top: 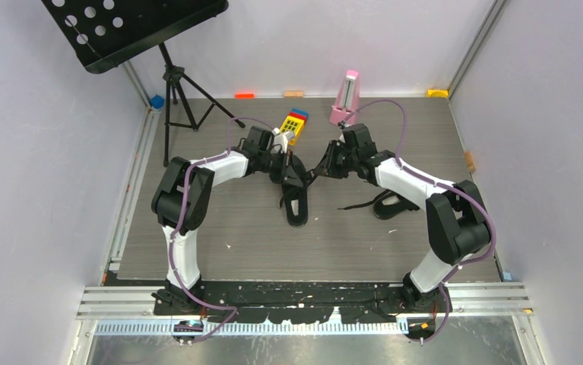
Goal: Tie the shoes
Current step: Wrap the shoelace around the shoelace.
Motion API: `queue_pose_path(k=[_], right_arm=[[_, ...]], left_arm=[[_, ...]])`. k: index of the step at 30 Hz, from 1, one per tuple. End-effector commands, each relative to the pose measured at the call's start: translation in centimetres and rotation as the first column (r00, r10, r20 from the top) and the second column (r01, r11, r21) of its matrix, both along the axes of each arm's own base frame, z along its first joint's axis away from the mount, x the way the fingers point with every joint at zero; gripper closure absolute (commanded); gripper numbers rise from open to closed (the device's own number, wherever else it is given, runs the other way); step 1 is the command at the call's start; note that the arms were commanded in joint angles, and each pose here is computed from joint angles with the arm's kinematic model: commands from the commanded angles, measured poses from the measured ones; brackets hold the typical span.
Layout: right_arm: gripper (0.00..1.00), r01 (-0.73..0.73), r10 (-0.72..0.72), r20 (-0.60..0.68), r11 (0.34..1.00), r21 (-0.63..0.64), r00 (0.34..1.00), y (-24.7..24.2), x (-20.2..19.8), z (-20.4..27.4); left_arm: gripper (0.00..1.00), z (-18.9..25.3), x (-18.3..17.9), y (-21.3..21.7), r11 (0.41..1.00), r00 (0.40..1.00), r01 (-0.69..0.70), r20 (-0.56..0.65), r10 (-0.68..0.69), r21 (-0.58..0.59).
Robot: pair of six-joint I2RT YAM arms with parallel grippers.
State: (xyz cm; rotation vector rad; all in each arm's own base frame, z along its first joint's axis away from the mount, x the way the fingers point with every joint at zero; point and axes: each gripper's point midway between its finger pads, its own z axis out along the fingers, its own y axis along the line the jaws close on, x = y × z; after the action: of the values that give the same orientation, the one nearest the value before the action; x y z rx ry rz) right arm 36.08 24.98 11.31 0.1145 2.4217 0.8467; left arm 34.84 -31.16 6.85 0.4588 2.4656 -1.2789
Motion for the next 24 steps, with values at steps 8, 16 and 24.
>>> queue_pose_path(k=[8,16,24], right_arm=[[0.81,-0.060,0.060,0.033,0.998,-0.011,0.998,1.2,1.2,0.4],[0.80,-0.076,0.077,0.027,0.997,-0.007,0.997,1.5,1.3,-0.1],[0.77,-0.105,0.105,0.030,0.994,-0.012,0.994,1.7,1.3,-0.5]], left_arm=[[1.00,1.1,0.4,0.1,1.000,0.999,-0.011,0.037,0.011,-0.007],[1.00,1.1,0.3,0.1,1.000,0.999,-0.009,0.036,0.009,-0.007],[1.00,1.1,0.3,0.1,1.000,0.999,-0.008,0.035,0.008,-0.008]])
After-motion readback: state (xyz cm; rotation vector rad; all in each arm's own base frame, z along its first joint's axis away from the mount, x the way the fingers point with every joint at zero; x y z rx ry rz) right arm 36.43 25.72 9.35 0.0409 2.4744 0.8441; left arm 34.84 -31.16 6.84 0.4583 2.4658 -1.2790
